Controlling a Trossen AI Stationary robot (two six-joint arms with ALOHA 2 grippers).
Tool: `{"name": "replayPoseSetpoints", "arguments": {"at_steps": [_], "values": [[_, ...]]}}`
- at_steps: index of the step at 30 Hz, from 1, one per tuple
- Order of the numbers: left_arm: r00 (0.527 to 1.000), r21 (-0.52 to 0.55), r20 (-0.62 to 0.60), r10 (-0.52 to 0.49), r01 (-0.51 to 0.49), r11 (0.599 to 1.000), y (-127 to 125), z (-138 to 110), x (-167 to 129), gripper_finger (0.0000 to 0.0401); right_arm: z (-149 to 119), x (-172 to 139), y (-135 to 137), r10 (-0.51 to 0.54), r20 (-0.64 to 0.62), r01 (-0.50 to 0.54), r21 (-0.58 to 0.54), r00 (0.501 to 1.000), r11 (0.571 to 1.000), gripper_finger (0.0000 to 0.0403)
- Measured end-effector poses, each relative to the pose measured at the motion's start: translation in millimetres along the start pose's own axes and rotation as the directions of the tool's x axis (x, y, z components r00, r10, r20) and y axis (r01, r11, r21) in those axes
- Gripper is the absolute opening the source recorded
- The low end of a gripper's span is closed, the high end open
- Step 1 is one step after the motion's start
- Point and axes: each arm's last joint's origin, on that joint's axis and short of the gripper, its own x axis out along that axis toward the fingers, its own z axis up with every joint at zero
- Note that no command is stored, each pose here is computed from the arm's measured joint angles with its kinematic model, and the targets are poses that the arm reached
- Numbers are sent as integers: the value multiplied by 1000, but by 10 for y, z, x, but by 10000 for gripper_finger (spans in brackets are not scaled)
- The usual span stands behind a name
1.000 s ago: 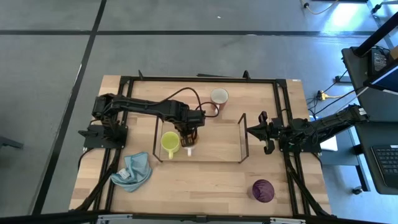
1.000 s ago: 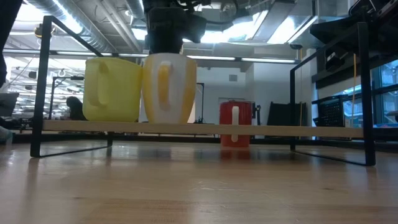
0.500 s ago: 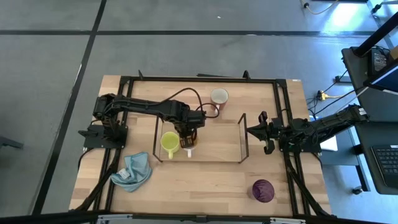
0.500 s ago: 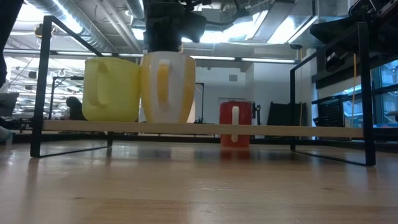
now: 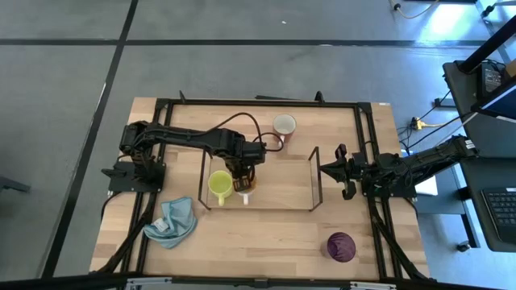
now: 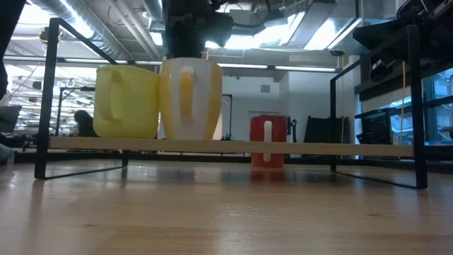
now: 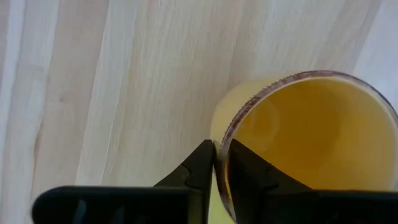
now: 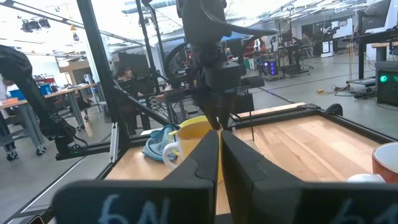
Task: Stack small to large cups/mugs on shelf
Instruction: Put the yellow cup on the shelf
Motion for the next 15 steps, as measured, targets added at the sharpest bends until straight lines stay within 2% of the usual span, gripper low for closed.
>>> {"name": "replayPoseSetpoints", "arguments": {"at_steps": [9, 15], "values": [[1000, -1, 12, -18, 18, 1000, 8, -38, -104, 46, 0, 0, 0, 0, 0, 0, 0, 1000, 1000, 20], [998, 0, 67, -6, 6, 1000, 14, -35, -261, 53, 0, 0, 0, 0, 0, 0, 0, 1000, 1000, 20]]}}
